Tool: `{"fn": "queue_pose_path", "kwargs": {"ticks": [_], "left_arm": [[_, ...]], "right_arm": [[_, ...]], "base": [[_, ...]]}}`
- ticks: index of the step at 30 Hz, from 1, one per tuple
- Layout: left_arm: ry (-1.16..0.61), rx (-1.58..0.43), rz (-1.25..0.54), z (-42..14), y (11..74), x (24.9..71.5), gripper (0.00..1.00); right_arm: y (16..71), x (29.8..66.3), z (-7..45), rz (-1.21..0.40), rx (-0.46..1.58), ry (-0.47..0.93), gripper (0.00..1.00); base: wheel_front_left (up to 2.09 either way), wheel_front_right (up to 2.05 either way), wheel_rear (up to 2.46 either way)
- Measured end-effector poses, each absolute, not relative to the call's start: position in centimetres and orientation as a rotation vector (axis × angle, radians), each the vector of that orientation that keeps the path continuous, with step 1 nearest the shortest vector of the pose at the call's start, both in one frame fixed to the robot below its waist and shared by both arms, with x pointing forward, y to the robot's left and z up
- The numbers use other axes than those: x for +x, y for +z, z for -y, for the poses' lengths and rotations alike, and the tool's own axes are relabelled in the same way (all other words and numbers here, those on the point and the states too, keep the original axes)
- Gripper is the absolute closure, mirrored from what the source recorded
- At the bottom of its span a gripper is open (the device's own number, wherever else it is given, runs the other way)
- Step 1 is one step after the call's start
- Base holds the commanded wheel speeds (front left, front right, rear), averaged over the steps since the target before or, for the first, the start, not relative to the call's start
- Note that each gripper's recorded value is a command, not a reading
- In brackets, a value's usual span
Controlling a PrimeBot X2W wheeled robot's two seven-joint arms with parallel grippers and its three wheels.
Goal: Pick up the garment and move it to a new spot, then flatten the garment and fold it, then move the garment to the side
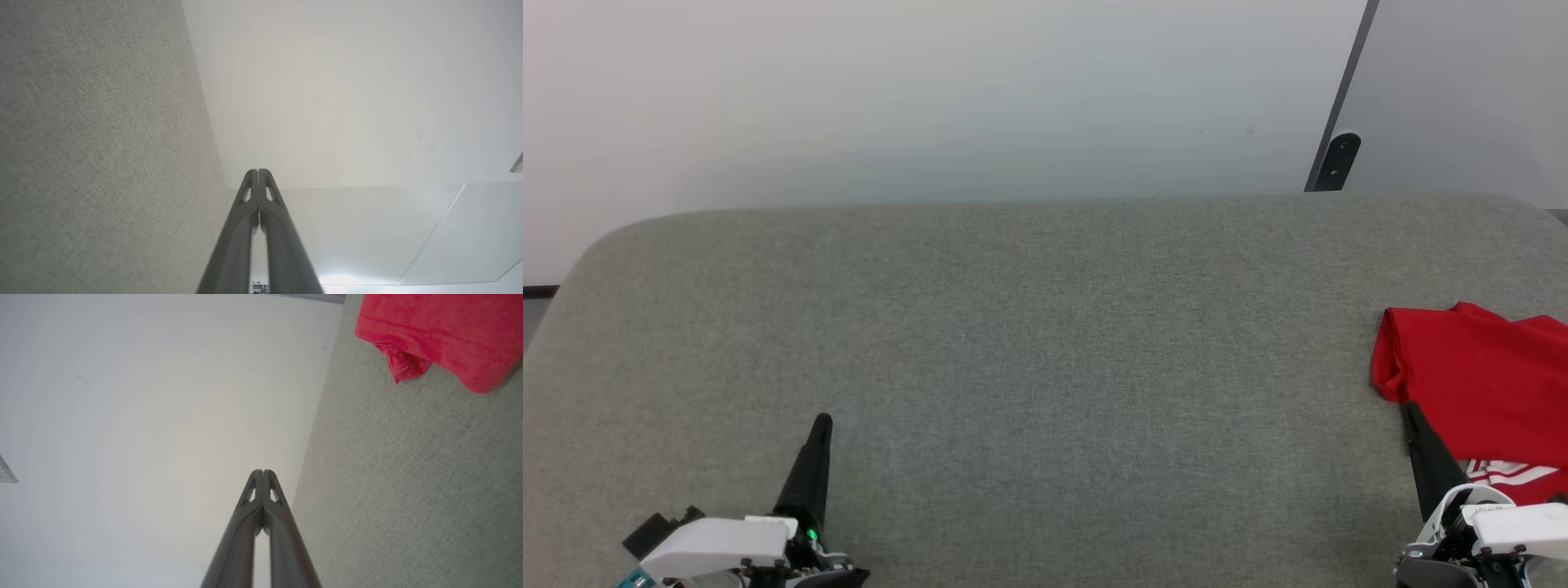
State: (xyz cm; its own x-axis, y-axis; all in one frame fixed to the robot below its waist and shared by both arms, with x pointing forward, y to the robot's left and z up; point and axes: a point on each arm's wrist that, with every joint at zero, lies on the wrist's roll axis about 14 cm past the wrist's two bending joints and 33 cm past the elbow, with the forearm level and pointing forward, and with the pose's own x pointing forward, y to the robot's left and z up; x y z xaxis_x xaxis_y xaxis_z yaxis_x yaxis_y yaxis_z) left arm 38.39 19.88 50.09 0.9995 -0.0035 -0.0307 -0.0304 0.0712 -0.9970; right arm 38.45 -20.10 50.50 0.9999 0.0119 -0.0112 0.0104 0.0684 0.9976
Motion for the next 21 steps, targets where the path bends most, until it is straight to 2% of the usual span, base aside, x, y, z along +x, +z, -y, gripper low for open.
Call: {"fn": "queue_pose_path", "kwargs": {"ticks": [21], "left_arm": [[0.010,-1.575,-0.007,-20.02,50.44,38.80,1.00]], "right_arm": [[50.53,38.85,19.99,-0.005,1.573,-0.005,1.00]], "base": [[0.00,0.00,0.00]]}}
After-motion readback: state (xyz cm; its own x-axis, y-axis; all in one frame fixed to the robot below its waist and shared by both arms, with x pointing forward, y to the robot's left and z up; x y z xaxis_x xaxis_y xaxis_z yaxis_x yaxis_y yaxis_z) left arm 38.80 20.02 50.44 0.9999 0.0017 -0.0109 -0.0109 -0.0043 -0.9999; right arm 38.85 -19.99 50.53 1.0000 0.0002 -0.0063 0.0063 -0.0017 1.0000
